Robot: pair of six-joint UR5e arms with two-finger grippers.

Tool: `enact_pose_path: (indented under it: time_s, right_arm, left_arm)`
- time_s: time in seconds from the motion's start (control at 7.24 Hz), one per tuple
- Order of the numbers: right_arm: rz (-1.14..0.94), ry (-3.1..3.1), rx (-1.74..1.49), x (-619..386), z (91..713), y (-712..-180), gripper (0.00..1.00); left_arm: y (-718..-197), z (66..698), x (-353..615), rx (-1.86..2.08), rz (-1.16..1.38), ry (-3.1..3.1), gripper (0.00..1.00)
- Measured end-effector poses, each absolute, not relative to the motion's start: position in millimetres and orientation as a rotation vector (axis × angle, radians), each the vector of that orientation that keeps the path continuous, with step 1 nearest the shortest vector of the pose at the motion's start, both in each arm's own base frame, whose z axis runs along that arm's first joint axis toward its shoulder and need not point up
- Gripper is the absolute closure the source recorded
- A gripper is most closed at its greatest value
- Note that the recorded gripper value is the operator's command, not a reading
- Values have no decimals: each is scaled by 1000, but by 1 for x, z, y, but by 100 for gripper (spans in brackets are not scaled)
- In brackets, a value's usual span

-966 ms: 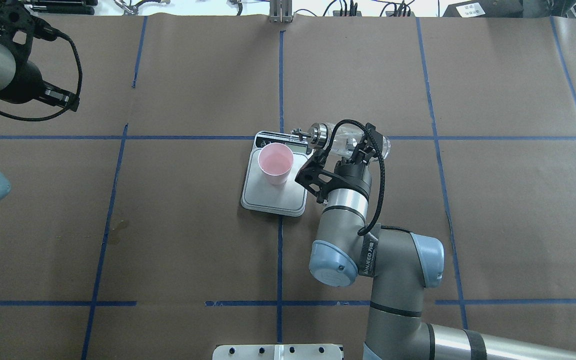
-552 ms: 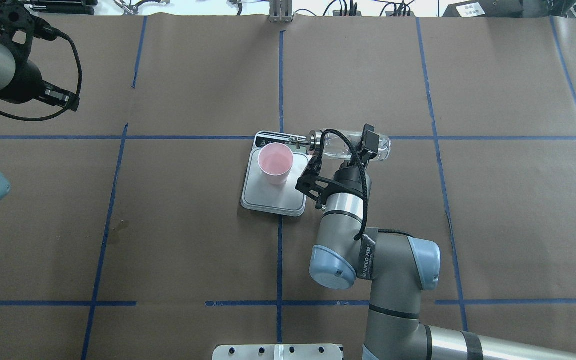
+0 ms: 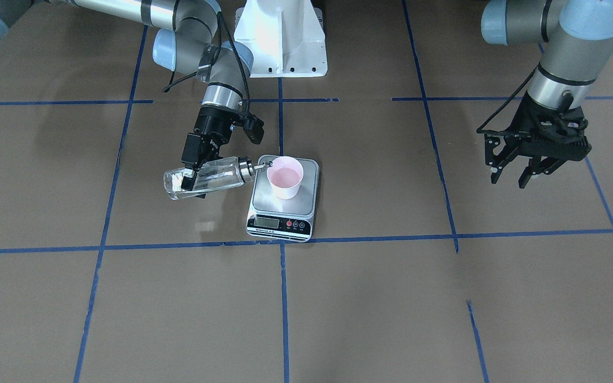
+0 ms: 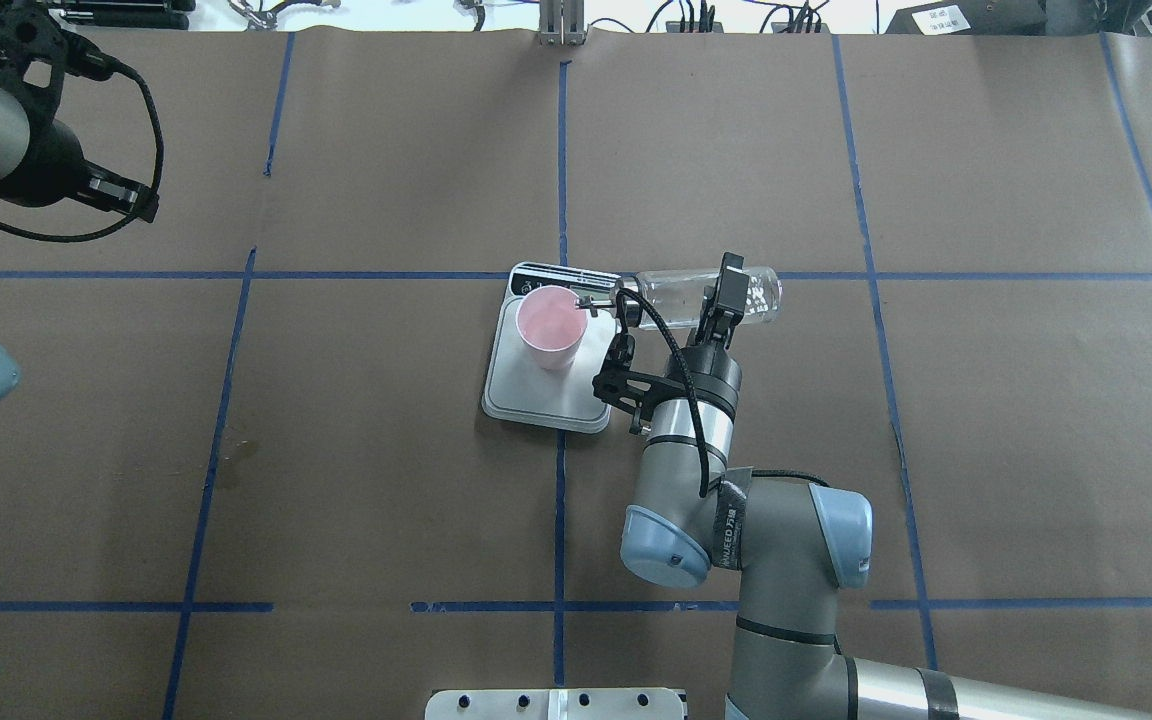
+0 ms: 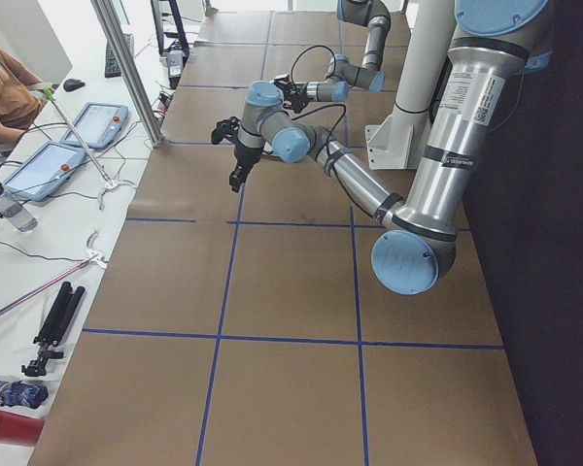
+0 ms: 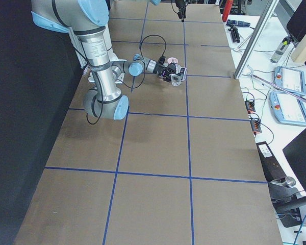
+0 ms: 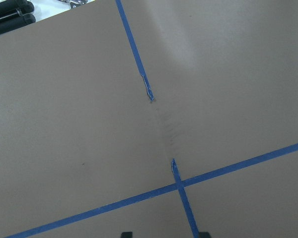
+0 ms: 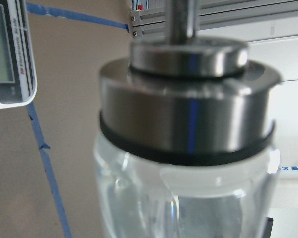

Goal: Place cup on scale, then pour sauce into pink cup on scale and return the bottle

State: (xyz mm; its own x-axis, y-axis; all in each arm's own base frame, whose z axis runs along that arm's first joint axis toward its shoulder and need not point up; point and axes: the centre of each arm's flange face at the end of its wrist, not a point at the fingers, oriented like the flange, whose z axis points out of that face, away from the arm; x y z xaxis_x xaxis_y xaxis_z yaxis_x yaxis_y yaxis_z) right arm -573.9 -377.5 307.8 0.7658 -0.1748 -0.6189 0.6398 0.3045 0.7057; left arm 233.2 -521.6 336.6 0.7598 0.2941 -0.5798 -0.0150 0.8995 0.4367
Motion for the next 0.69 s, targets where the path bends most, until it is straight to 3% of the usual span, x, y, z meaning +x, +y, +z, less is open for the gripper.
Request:
enact_pose_path:
  time_s: [0.69]
  right_arm:
    - [-641, 570, 1139, -569, 294, -388, 100]
  left_arm:
    - [-518, 339, 231, 425, 172, 691, 46]
